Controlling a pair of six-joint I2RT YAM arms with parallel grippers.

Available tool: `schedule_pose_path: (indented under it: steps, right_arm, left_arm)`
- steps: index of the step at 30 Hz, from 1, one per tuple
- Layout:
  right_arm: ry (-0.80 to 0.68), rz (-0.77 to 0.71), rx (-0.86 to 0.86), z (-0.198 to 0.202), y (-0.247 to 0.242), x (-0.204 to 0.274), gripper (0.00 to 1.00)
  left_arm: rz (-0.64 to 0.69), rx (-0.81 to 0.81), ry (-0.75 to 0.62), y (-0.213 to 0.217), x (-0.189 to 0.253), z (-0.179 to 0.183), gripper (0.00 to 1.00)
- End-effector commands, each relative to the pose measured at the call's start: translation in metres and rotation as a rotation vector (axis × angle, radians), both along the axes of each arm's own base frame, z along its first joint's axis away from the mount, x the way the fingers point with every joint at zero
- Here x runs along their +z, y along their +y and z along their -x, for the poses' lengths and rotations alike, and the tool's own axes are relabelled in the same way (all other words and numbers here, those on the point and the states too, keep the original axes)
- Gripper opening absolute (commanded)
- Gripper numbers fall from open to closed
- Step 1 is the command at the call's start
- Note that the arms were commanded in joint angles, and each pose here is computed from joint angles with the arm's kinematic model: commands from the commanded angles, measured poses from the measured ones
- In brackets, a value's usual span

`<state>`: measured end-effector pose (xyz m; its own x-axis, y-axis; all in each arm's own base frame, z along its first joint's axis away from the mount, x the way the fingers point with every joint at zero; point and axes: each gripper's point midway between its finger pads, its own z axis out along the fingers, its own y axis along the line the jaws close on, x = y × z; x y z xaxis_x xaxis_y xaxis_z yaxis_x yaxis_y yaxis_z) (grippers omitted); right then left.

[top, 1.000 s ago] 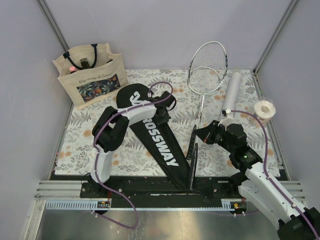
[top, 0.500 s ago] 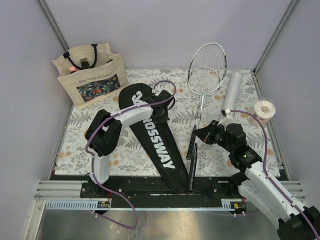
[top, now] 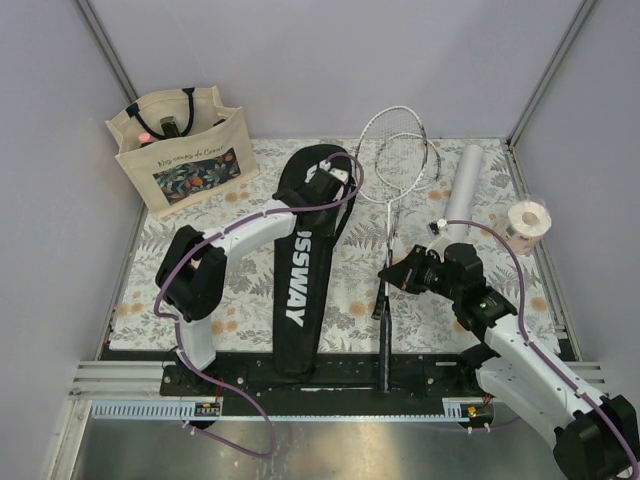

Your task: Pack up the badminton gear

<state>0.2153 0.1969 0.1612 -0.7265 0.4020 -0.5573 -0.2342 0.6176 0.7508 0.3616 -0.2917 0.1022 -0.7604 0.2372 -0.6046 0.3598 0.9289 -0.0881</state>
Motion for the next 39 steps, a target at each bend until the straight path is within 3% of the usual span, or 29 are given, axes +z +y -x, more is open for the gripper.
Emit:
schedule_pose_path:
  steps: [1, 5, 12, 24, 33, 39]
  right_arm:
    - [0.035, -0.079, 0.142, 0.020, 0.018, 0.008, 0.00]
    - [0.124, -0.100, 0.160, 0.036, 0.017, -0.012, 0.00]
    - [0.209, -0.115, 0.185, 0.062, 0.012, -0.027, 0.00]
    - [0.304, -0.279, 0.289, 0.083, 0.027, -0.024, 0.00]
    - [0.345, -0.386, 0.425, 0.096, 0.038, -0.015, 0.00]
    - [0.314, -0.363, 0.443, 0.086, 0.043, -0.014, 0.00]
  left_arm:
    - [0.034, -0.069, -0.060, -0.003, 0.021, -0.026, 0.00]
    - [0.088, -0.030, -0.012, 0.007, 0.010, -0.032, 0.00]
    - [0.292, -0.009, 0.048, 0.010, 0.017, -0.042, 0.00]
    - [0.385, -0.035, 0.009, 0.004, 0.049, -0.044, 0.00]
    - [0.432, -0.074, 0.027, -0.005, 0.046, -0.037, 0.00]
    - [0.484, -0.107, 0.049, -0.011, 0.049, -0.028, 0.00]
